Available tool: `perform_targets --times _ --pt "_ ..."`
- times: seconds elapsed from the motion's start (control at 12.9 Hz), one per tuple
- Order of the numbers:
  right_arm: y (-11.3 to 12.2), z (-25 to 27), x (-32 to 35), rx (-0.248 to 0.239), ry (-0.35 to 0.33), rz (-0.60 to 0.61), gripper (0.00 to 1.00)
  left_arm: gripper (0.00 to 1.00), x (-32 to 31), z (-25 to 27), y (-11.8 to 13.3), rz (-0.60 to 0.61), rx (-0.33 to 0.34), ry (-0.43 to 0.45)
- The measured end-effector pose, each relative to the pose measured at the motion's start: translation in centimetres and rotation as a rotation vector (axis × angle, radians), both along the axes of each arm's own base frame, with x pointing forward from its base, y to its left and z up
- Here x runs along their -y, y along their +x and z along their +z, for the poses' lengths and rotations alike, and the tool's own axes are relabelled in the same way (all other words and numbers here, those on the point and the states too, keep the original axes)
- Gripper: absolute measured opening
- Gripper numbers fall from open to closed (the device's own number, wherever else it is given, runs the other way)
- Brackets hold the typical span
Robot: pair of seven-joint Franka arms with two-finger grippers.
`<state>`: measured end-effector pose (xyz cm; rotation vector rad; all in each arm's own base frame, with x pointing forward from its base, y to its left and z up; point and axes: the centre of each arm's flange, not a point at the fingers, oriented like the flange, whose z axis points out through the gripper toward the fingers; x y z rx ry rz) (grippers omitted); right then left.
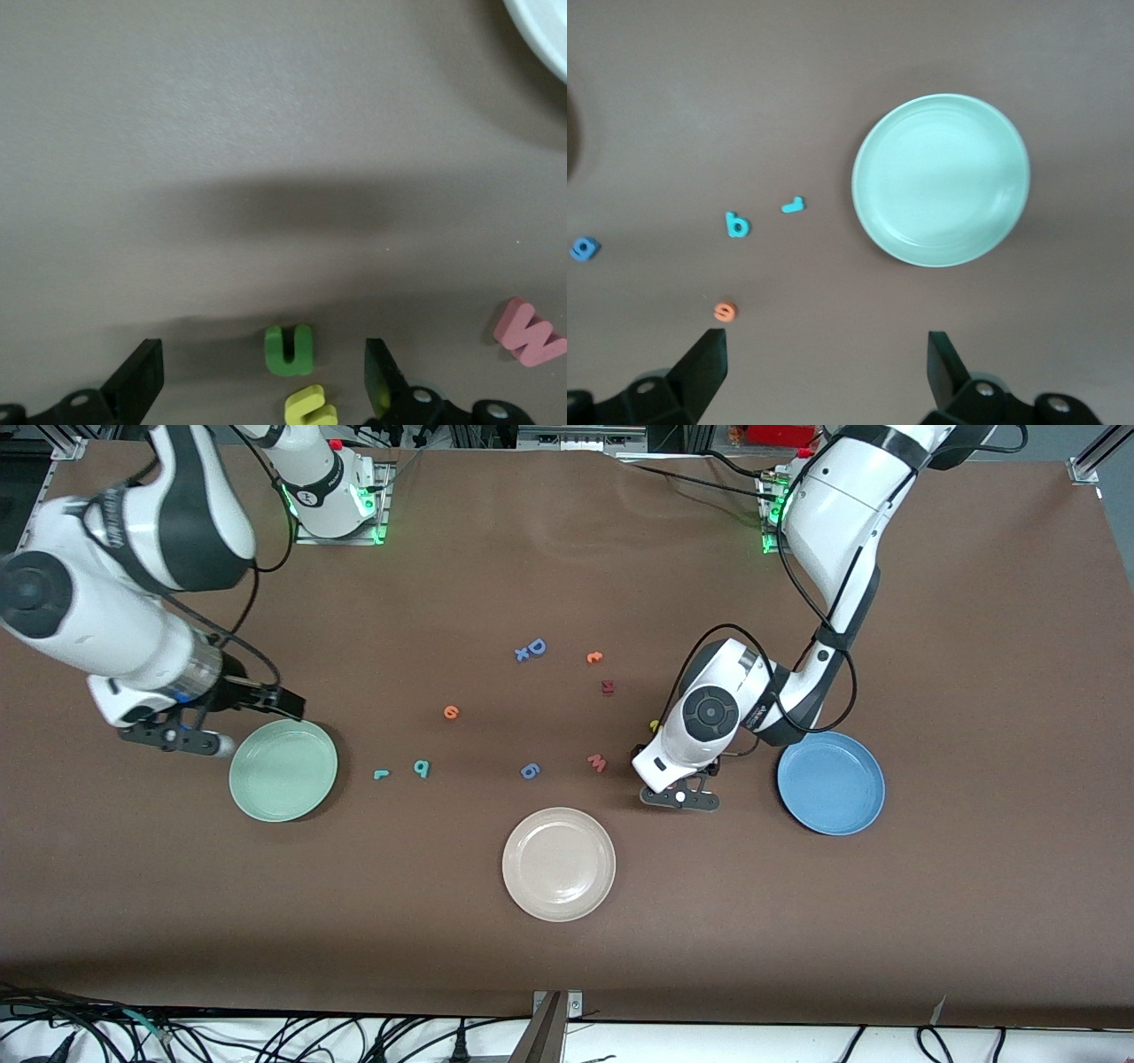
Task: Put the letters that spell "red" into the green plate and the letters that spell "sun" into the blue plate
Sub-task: 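Grasp the green u with the left gripper while the right gripper reaches the b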
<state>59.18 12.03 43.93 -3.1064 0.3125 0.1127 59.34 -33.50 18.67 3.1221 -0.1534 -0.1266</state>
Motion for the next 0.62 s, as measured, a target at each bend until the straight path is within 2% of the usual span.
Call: perform_targets --times 0.15,0.31,0.62 --pt "-0.3 -2.8 -2.2 0.030 0.001 -0.020 1.00 1.00 0.5 -1.1 -0.9 0.007 0.005 -0.005" --pt "-0.3 -6.6 -3.3 0.064 0.005 -0.030 1.00 0.93 0.6 -1.7 -1.3 0.013 0.008 -0.008" --pt "0.2 -13.5 -5.9 0.089 0.004 -0.053 1.00 0.44 0.4 -1.5 -1.1 0.019 0.013 -0.009"
